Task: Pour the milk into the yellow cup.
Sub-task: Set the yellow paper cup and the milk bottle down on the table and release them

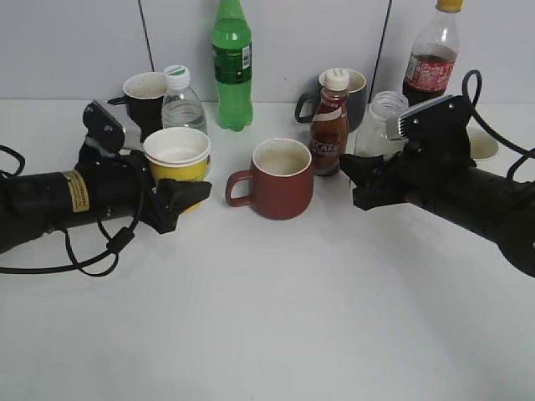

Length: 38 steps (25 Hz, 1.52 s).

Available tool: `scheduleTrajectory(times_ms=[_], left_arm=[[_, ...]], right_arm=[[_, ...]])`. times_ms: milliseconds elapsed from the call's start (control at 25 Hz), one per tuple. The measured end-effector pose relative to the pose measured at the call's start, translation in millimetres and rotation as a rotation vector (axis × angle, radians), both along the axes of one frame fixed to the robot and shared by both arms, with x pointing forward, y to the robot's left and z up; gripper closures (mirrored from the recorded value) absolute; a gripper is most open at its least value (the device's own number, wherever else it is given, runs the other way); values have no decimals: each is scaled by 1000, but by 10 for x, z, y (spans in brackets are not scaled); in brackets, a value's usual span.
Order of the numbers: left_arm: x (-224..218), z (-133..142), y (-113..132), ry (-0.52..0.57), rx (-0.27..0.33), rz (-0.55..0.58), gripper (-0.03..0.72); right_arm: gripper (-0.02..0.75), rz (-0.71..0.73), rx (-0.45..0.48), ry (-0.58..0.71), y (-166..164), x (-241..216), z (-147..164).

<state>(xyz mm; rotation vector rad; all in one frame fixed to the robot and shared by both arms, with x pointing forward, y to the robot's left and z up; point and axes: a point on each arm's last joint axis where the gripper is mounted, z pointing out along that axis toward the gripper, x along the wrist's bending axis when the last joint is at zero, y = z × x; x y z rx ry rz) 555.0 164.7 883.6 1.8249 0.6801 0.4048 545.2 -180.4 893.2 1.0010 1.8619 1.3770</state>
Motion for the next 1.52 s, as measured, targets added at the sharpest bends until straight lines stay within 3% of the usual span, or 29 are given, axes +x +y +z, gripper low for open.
scheduleTrajectory(times_ms=[160, 480, 800, 1160, 1400, 1520], left_arm=[[19, -197, 20, 1, 29, 21, 261], [67, -348, 46, -19, -45, 100, 262], [93, -562, 40, -12, -41, 101, 262], [107, -592, 38, -15, -54, 108, 258], [106, -627, 52, 7, -28, 119, 139], [106, -630, 53, 9, -26, 120, 122]], right_arm=[[295, -5, 4, 21, -3, 4, -120], [295, -5, 14, 29, 0, 4, -229], [297, -3, 30, 5, 5, 9, -208], [297, -4, 36, -2, 6, 11, -201], [295, -4, 36, -4, 6, 11, -200], [295, -4, 36, -4, 6, 11, -200]])
